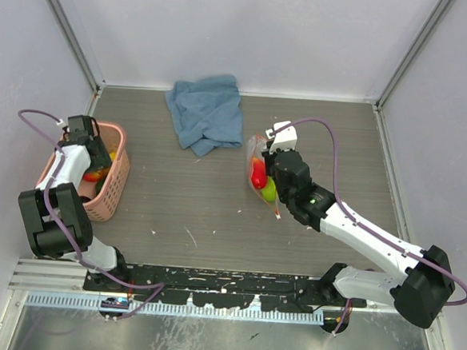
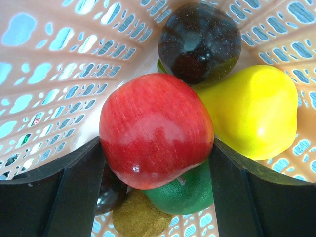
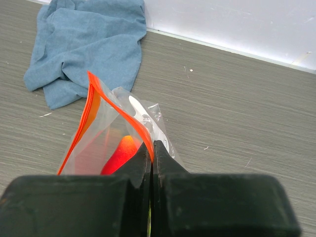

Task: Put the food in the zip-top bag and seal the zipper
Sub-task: Pick up the fake fruit from the bin.

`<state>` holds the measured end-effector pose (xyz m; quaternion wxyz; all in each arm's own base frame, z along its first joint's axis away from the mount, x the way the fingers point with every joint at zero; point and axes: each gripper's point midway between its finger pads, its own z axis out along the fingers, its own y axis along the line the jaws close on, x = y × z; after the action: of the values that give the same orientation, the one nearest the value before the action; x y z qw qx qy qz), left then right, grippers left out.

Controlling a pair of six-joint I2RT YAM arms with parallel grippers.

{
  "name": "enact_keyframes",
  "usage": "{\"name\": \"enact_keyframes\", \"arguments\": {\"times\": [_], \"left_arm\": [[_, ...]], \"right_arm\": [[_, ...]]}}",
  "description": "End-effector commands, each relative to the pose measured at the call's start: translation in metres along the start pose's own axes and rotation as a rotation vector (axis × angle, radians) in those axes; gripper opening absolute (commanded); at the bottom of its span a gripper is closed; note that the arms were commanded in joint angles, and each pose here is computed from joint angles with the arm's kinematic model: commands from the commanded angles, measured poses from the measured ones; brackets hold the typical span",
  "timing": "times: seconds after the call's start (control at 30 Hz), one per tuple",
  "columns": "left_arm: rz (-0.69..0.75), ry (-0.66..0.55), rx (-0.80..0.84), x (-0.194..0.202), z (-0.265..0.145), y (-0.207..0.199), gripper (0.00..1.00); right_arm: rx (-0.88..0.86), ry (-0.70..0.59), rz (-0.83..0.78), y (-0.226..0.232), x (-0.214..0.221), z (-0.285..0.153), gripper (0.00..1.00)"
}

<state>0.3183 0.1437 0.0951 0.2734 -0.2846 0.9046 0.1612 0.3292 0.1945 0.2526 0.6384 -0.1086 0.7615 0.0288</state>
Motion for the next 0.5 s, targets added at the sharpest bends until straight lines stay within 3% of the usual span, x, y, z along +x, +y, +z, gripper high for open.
{"name": "enact_keyframes", "arguments": {"times": [0.0, 0.47], "left_arm": [[-0.033, -0.06, 0.024, -0.022, -0.014, -0.005, 0.6], [-0.164, -0.193, 0.185, -0.055, -0.088, -0.014, 0.58]], "right_arm": [[0.0, -0.066, 0.052, -0.001, -0.023, -0.002, 0.0], [-0.014, -0.048, 0.041, 0.002, -0.023, -0.001, 0.0]]}}
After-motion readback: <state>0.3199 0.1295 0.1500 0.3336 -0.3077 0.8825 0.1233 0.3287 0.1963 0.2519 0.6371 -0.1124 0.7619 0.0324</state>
